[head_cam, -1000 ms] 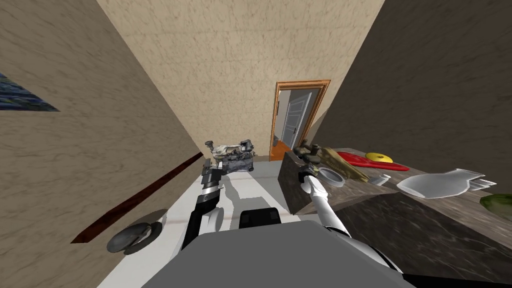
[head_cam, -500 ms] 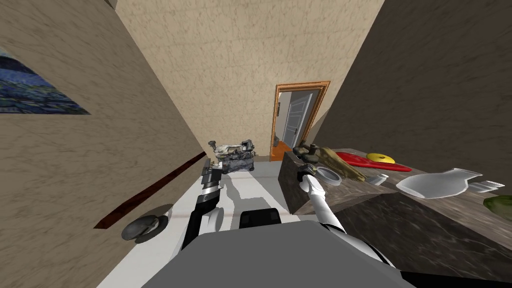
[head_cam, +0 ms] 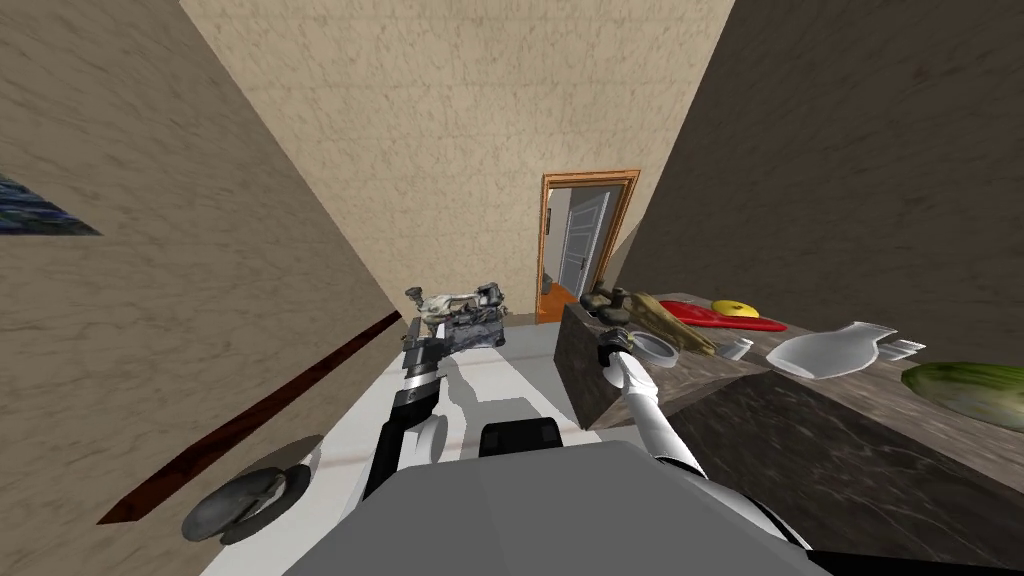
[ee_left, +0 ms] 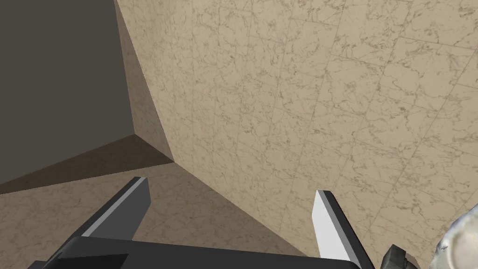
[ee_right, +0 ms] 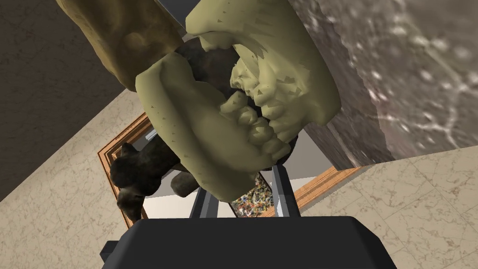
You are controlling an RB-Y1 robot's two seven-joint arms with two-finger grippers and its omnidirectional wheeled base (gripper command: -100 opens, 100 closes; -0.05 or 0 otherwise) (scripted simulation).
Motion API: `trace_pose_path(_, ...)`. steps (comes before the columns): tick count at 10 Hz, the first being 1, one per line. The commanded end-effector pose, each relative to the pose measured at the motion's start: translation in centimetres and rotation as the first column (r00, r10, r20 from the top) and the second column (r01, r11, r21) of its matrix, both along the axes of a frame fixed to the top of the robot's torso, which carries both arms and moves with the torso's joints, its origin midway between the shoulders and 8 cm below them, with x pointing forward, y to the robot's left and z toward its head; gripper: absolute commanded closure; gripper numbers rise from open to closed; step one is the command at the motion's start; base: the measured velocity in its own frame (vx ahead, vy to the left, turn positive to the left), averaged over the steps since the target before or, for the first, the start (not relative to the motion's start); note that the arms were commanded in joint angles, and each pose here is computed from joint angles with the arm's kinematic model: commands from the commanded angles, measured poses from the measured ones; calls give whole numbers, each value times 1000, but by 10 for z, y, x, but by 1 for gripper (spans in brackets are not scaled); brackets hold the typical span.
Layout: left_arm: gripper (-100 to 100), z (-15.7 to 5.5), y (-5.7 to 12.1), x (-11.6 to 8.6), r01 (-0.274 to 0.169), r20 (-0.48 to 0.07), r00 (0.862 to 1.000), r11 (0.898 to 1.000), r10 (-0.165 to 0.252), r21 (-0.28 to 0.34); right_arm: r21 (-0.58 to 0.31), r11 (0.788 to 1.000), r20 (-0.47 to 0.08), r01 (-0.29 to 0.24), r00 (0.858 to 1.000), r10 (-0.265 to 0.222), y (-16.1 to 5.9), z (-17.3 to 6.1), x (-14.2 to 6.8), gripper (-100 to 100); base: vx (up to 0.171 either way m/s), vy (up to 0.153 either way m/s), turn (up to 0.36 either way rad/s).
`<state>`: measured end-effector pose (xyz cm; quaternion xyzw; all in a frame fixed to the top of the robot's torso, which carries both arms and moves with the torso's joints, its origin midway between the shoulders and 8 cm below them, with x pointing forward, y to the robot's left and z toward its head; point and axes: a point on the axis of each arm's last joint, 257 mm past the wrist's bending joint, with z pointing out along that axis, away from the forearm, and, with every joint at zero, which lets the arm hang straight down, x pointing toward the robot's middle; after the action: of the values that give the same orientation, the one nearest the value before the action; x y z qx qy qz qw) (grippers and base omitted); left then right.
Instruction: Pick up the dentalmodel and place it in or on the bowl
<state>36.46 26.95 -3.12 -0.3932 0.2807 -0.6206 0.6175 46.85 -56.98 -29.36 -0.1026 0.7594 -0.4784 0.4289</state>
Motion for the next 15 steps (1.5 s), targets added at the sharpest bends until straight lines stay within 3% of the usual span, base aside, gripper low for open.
trace_pose_path(1, 0, 0, 0, 0, 0, 0, 1000, 1000, 0, 0, -2, 999, 2, -37, 999, 37, 1, 1, -5, 100, 168, 139, -279)
trace_pose_path(7, 0, 0, 0, 0, 0, 0, 1000, 1000, 0, 0, 8, 982, -5, -190, 982, 190, 19, -1, -22, 100, 128, 110, -237)
trace_pose_path(8, 0, 0, 0, 0, 0, 0, 1000, 1000, 0, 0, 4, 985, -4, -170, 985, 170, 15, -1, -21, 100, 49, 51, -59)
trace_pose_path(9, 0, 0, 0, 0, 0, 0, 1000, 1000, 0, 0, 6, 985, -4, -173, 985, 173, 16, -2, -21, 0, 8, 10, 10)
trace_pose_path(10, 0, 0, 0, 0, 0, 0, 1000, 1000, 0, 0, 6, 982, -8, -189, 982, 189, 16, -2, -18, 100, -2, 110, -49)
trace_pose_path(15, 0, 0, 0, 0, 0, 1, 1000, 1000, 0, 0, -14, 974, -34, -225, 974, 224, -6, 6, -15, 100, -32, 161, -105)
